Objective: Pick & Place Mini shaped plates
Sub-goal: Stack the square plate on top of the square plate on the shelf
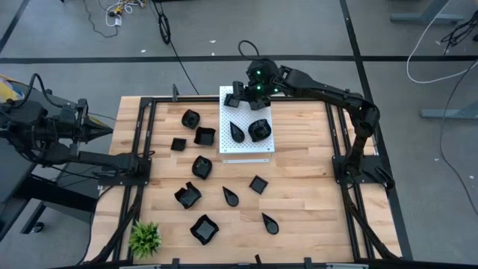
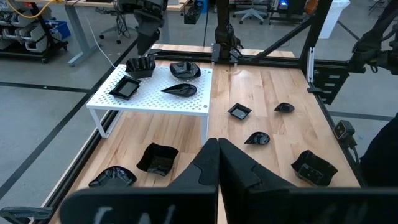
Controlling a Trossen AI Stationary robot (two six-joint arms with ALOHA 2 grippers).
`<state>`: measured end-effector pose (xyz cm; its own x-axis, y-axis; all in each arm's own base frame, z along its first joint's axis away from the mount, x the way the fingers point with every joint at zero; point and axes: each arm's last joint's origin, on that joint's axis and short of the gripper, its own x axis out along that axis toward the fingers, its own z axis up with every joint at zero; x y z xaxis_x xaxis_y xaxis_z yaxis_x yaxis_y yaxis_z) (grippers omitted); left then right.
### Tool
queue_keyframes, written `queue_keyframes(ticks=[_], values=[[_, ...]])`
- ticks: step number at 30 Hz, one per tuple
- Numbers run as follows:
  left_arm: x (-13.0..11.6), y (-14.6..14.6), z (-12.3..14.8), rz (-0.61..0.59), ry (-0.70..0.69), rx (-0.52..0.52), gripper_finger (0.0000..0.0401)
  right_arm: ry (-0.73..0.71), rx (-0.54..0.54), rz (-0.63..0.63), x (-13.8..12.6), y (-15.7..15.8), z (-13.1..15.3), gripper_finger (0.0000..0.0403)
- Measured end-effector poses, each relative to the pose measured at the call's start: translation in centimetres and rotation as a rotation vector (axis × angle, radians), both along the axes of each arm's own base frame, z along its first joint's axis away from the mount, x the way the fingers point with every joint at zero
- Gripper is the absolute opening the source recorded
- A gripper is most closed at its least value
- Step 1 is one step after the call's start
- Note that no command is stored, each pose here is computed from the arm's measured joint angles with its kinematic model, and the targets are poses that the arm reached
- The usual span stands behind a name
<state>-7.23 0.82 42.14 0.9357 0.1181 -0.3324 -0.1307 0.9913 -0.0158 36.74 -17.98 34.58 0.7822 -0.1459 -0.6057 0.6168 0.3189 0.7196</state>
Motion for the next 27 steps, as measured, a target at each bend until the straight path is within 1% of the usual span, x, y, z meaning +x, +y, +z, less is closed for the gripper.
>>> queue_keyframes(ticks=[7, 16, 19, 24, 27], values=[[0.0, 0.0, 0.0, 0.0, 0.0, 0.0, 0.0003, 0.018, -0.032, 0.021, -0.1, 0.0, 0.0, 0.0204], [0.0, 0.0, 0.0, 0.0, 0.0, 0.0, 0.0003, 0.039, -0.169, 0.078, -1.3, 0.5, 1.4, 0.0204], [0.0, 0.0, 0.0, 0.0, -0.001, 0.0, 0.0003, 0.041, -0.198, 0.085, -1.6, 0.6, 1.8, 0.0204], [0.0, 0.0, 0.0, 0.0, 0.0, 0.0, 0.0003, 0.036, -0.204, 0.086, -2.0, 0.8, 2.3, 0.0204], [0.0, 0.0, 0.0, 0.0, 0.0, 0.0, 0.0003, 0.044, -0.19, 0.081, -2.0, 0.9, 2.2, 0.0204]])
